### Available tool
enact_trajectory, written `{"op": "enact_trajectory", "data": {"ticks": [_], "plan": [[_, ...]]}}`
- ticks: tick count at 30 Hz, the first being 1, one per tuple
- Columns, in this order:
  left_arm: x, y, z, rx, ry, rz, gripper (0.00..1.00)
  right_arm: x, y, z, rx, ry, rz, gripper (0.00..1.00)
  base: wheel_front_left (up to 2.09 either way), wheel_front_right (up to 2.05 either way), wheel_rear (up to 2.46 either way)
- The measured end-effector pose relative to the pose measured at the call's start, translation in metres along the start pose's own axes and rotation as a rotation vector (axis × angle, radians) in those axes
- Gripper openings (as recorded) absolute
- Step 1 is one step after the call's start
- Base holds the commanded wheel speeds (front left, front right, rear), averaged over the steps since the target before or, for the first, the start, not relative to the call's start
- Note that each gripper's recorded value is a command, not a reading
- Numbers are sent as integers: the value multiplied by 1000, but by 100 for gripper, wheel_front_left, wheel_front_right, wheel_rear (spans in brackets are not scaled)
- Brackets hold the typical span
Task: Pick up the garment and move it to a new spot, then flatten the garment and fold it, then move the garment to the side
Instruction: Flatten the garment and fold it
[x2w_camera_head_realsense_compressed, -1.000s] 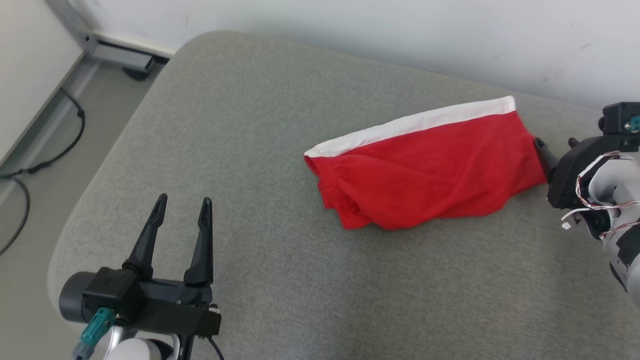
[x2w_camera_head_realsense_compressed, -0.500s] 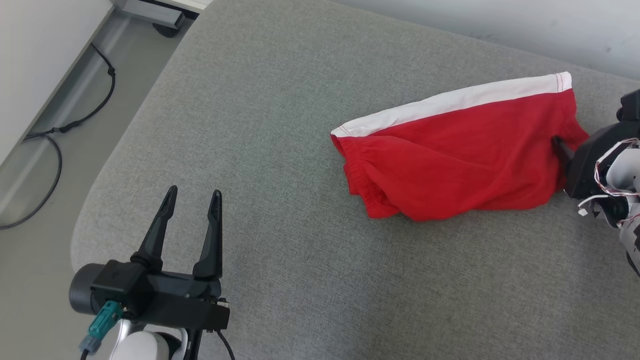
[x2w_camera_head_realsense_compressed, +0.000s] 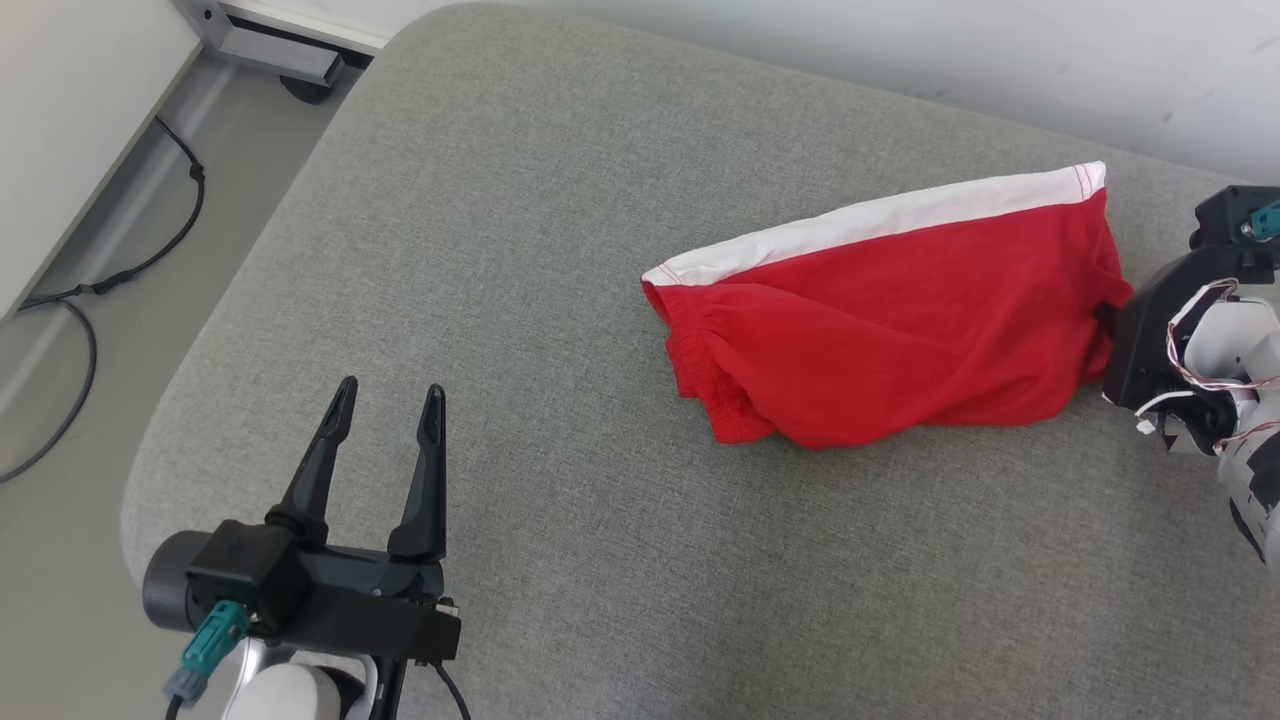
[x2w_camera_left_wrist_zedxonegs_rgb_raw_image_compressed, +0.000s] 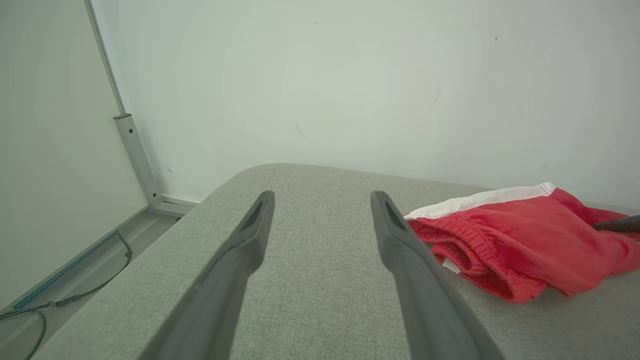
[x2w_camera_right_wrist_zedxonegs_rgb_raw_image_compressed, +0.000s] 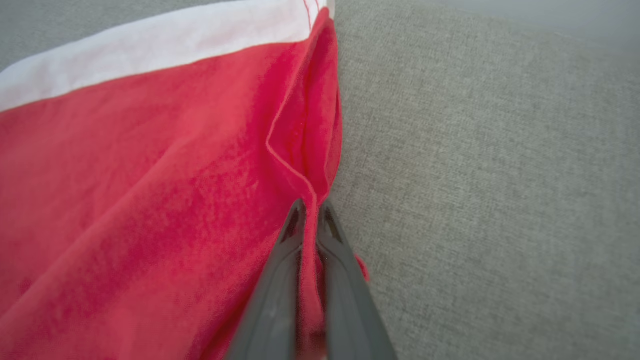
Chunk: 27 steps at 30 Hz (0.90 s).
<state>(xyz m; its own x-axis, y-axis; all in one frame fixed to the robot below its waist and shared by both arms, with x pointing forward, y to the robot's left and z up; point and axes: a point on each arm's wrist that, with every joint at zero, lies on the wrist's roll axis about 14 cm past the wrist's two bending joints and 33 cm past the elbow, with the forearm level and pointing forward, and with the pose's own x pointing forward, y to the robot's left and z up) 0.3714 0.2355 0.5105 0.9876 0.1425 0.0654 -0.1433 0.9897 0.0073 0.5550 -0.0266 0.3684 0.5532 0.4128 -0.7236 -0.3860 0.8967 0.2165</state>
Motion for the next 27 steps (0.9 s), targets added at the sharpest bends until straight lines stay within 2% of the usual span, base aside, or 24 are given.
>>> {"op": "enact_trajectory", "data": {"ticks": [12,19,27], "plan": [[-4,-4,-1,-19,0,-15,100,-16,14,-4,75,-57,59,0,0,0,0],[-7,-18,3,-30,-16,-61,100,-44,19,-12,121,-110,102,0,0,0,0],[-10,-37,7,-36,-31,-124,100,-81,3,-35,153,-155,93,0,0,0,0]]}}
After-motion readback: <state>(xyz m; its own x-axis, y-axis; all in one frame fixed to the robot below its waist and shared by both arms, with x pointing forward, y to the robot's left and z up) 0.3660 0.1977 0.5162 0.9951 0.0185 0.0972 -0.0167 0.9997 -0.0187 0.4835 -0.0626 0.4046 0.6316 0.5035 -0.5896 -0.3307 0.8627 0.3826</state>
